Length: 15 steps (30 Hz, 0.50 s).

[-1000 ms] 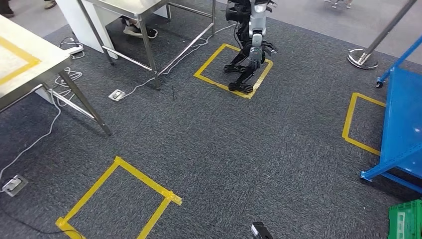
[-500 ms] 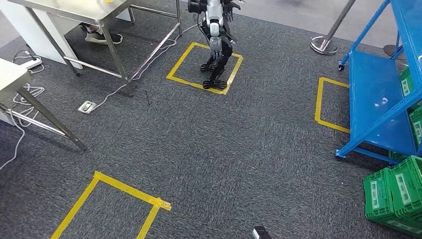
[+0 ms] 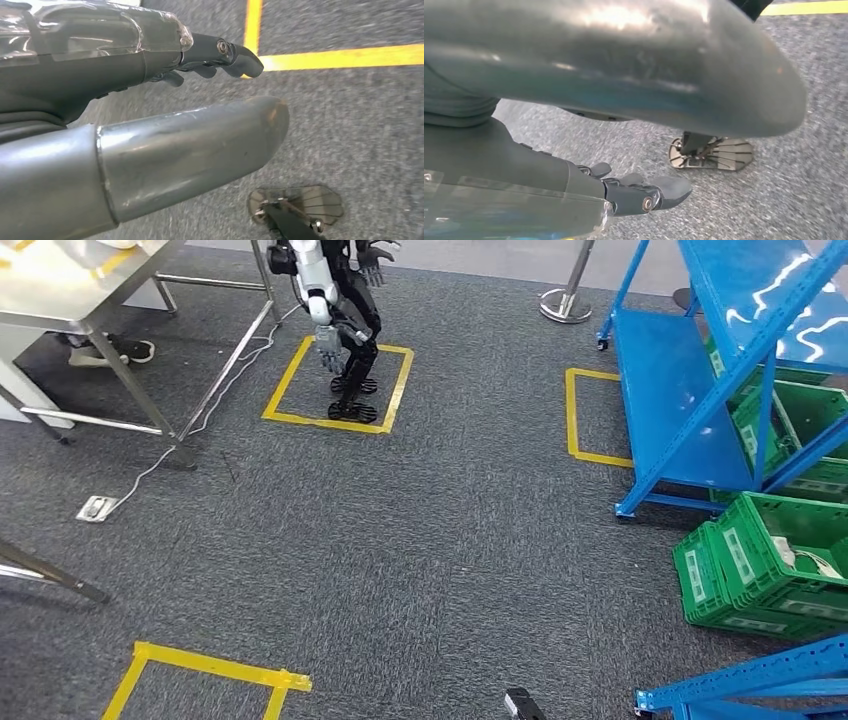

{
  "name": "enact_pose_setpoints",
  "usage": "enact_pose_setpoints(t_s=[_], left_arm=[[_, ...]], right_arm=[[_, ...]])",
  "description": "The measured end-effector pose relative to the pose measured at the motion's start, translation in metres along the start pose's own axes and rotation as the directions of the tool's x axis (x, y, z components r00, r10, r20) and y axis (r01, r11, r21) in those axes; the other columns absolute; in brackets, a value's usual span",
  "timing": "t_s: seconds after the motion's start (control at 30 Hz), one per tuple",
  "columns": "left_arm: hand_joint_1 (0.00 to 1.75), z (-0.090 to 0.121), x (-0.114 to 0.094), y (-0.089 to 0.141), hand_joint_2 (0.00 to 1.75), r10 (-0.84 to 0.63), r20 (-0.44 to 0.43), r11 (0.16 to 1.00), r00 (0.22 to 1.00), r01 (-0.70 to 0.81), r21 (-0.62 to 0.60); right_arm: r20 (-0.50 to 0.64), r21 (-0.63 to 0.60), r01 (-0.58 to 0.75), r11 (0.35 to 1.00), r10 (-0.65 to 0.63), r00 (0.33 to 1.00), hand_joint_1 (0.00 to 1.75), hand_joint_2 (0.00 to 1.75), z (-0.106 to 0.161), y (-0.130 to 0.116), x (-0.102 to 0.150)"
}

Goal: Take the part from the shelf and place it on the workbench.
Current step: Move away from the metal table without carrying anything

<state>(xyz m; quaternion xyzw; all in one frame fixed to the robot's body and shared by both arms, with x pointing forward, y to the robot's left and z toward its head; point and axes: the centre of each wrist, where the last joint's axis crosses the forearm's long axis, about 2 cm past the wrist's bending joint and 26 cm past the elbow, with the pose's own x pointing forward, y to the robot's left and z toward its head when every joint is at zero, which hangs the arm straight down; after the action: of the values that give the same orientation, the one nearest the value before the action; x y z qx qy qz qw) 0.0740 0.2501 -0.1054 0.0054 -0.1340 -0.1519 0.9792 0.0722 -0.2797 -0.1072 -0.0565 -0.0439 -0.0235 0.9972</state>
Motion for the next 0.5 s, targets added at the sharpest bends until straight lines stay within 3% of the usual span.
enact_pose_setpoints(t_s=[0.5], left_arm=[[0.0, -0.0002, 0.0009, 0.0022, 0.0, -0.007, 0.006, 1.0, 1.0, 0.007, 0.003]], right_arm=[[-0.001, 0.005, -0.015, 1.0, 0.015, 1.0, 0.0, 0.0, 0.0001, 0.0013, -0.0014]])
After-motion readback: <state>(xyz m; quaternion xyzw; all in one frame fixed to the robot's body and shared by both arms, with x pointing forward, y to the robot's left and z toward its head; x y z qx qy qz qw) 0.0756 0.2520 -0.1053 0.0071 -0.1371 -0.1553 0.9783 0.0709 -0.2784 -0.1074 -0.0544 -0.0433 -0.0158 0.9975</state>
